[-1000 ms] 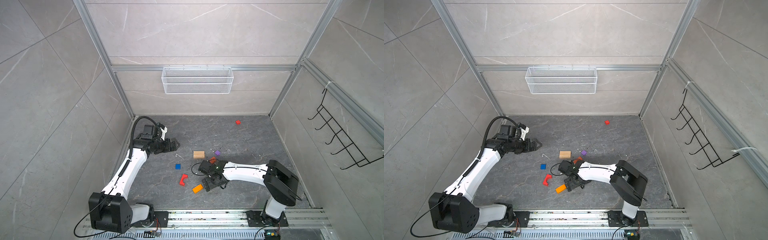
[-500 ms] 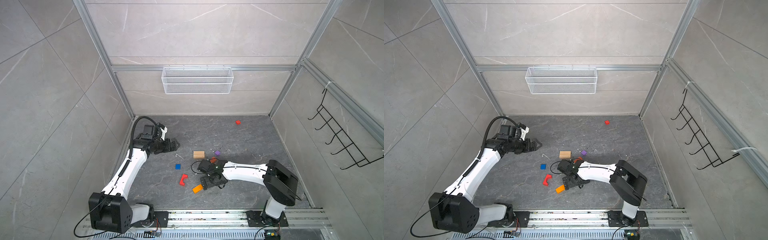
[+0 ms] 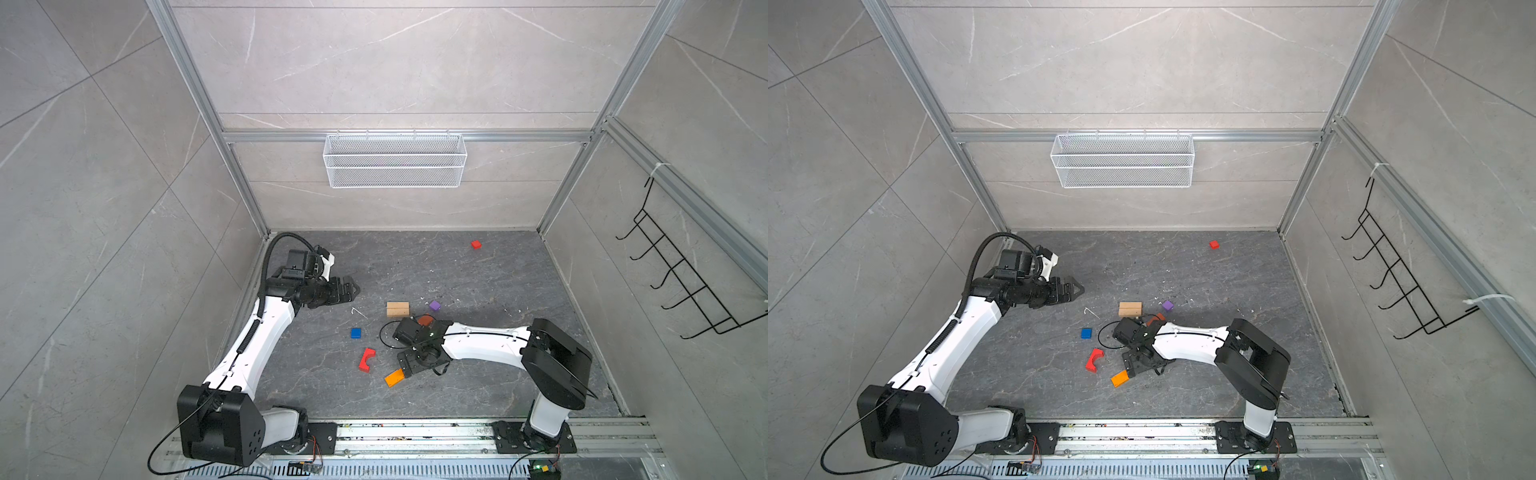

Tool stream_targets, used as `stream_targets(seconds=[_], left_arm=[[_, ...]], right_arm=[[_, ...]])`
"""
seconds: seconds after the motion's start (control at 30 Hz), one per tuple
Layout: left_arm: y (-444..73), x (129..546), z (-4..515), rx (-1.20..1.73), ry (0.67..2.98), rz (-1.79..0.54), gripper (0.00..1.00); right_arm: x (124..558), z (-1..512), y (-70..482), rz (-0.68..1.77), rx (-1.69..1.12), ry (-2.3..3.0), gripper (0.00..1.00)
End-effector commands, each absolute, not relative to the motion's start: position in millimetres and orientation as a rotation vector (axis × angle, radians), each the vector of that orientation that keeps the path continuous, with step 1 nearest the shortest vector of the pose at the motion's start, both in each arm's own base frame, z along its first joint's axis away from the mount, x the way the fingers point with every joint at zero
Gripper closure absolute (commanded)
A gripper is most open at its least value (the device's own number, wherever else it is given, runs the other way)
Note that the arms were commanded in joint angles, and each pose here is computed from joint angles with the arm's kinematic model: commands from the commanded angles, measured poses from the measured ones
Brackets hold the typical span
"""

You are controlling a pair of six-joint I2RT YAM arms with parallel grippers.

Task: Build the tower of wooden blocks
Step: 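Lower the right gripper and close it on the plain wood bar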

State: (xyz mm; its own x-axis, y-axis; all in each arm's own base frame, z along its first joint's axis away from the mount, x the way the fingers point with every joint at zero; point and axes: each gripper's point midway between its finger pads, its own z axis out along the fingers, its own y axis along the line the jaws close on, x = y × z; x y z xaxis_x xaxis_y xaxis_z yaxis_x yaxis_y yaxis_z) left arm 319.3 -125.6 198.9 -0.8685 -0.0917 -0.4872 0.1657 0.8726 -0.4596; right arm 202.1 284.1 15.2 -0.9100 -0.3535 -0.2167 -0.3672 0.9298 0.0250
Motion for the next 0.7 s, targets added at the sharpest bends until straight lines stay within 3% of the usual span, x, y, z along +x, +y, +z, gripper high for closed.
stream_targets(seconds=[0.0, 0.67], left_arm=[[-123.9, 320.4, 204.4, 0.058, 2.514, -0.676, 0.0], [-124.1, 320.6, 203.7, 0.06, 2.514, -0.675, 0.0]], right_arm=[[204.8, 5.6, 279.4, 0.09, -0.571, 2.878, 0.05], [189.6, 3.4, 263.7, 0.087, -0.608, 2.909, 0.15]])
